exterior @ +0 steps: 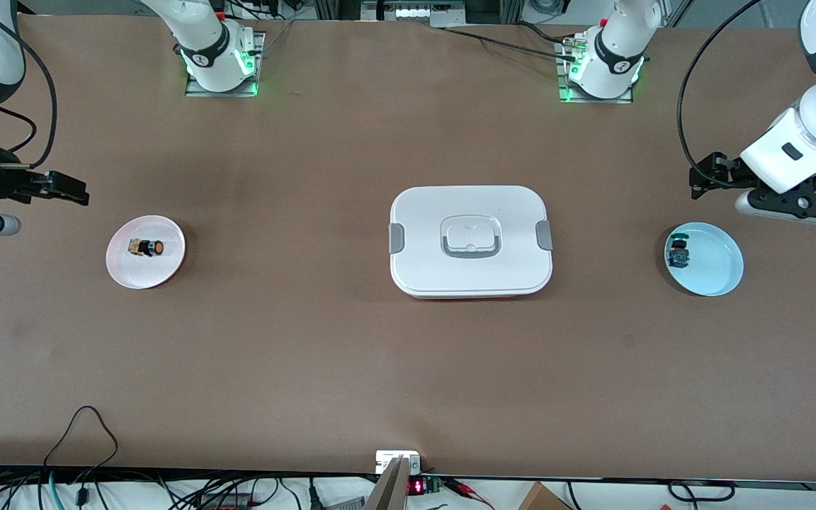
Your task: Transfer orange switch to right arm and place
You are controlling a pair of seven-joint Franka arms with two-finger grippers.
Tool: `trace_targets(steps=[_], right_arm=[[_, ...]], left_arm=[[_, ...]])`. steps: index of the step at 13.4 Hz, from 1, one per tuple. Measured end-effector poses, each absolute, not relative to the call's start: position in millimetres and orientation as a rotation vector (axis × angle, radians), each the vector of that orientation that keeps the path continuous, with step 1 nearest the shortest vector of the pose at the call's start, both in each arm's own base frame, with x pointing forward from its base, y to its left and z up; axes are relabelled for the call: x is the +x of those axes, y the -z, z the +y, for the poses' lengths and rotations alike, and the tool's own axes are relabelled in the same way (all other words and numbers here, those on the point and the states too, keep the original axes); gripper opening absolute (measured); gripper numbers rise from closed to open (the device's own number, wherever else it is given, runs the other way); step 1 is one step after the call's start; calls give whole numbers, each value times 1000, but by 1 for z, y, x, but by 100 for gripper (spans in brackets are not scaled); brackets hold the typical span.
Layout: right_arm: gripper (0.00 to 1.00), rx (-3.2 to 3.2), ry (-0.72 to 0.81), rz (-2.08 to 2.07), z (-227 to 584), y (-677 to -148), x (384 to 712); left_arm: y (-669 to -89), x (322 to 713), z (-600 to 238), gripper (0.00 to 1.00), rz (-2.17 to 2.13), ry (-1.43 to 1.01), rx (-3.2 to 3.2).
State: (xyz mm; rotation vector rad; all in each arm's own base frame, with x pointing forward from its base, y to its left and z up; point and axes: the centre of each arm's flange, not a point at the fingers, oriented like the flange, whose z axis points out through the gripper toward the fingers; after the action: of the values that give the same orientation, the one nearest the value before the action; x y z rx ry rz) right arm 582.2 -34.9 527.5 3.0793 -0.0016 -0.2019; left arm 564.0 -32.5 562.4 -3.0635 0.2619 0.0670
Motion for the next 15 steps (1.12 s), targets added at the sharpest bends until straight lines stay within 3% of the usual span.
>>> trace_targets(steps=[8, 15], right_arm=[[100, 3088, 48, 9, -32, -522, 573], [100, 3087, 6, 22, -26, -556, 576]], left_arm=[[-567, 566, -2, 100, 167, -54, -3086], [-567, 566, 2, 100, 139, -52, -3121]])
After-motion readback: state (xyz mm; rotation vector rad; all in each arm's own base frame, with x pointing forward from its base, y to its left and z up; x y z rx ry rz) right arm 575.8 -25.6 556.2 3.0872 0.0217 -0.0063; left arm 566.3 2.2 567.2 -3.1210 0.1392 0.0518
